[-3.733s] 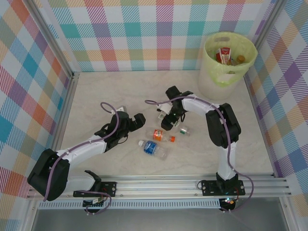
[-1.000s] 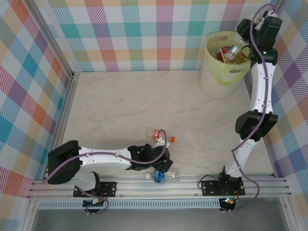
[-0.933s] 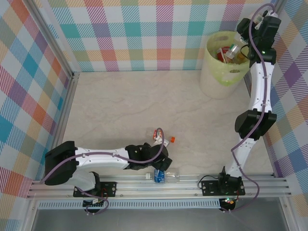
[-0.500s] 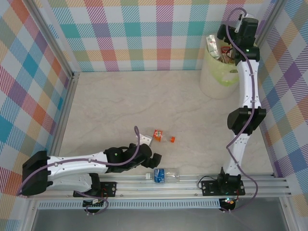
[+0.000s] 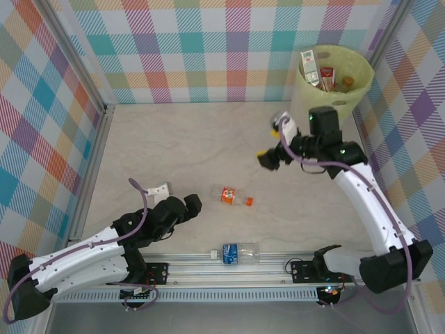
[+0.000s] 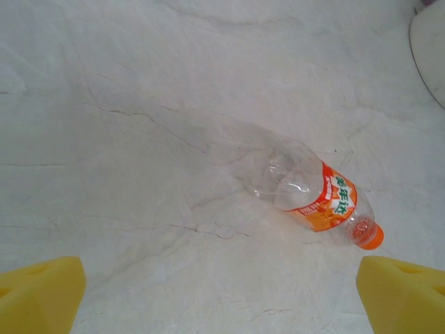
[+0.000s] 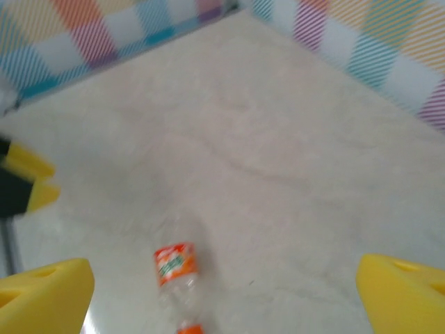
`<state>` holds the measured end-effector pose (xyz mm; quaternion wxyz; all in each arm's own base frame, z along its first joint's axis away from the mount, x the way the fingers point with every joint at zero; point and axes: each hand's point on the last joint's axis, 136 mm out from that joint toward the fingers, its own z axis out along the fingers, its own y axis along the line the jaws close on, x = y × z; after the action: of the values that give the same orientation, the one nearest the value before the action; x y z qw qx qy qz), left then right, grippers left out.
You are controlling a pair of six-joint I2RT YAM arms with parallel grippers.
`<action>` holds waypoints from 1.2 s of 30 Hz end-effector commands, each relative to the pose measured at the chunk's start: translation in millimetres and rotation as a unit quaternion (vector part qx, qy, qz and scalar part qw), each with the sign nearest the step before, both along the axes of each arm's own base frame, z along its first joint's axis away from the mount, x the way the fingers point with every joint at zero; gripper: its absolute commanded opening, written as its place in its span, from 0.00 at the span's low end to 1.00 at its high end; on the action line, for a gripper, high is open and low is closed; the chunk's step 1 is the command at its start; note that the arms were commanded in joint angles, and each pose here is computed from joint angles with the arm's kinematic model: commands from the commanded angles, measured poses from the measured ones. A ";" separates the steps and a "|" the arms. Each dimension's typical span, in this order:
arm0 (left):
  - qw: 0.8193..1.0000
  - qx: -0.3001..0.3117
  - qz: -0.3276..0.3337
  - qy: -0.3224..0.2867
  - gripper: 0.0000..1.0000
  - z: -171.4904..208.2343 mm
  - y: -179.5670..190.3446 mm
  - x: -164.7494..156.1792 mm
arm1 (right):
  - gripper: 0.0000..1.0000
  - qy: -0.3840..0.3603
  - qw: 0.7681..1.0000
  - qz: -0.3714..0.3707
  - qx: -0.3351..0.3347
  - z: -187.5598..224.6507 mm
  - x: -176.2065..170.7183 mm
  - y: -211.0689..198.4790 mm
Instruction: Put the plastic bottles in the bin
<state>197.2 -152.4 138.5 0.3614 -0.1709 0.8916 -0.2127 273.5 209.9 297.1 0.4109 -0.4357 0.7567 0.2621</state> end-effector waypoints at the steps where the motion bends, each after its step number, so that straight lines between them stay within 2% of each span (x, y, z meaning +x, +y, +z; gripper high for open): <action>1: 0.999 0.002 0.035 0.027 1.00 -12.2 15.2 -4.8 | 0.97 0.029 0.988 0.125 -0.086 -63.0 -72.2 16.1; 4: 0.999 -0.012 0.045 0.028 1.00 -13.8 13.7 -2.5 | 0.97 0.061 0.973 0.165 -0.148 -95.2 -114.7 17.7; 6: 0.998 -0.022 0.052 0.027 1.00 -15.8 12.4 -1.1 | 0.97 0.078 0.956 0.195 -0.202 -117.2 -138.7 17.7; 9: 0.998 -0.024 0.061 0.025 1.00 -17.9 14.9 -0.6 | 0.97 0.082 0.930 0.256 -0.249 -144.4 -172.0 28.5; 14: 0.997 -0.032 0.074 0.016 1.00 -13.9 22.0 -1.1 | 0.98 0.039 0.911 0.326 -0.250 -171.0 -202.0 64.0; 20: 0.995 -0.044 0.082 0.023 1.00 -20.9 25.9 -5.4 | 0.96 -0.049 0.906 0.317 -0.277 -206.2 -191.2 93.4; 25: 0.996 -0.038 0.082 0.028 1.00 -25.0 26.3 -6.2 | 0.89 -0.060 0.902 0.303 -0.302 -234.7 -185.6 99.4; 31: 0.995 -0.034 0.085 0.024 1.00 -24.3 26.4 -4.0 | 0.91 -0.051 0.890 0.336 -0.304 -257.8 -199.9 100.5; 36: 0.995 -0.029 0.087 0.024 1.00 -25.7 26.8 -2.8 | 0.89 -0.067 0.902 0.275 -0.326 -266.5 -177.0 104.1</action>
<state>190.3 -133.5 115.0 0.3397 -0.2521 0.8798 -0.2167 82.4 304.2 30.9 0.1757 -0.7703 0.6058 0.0938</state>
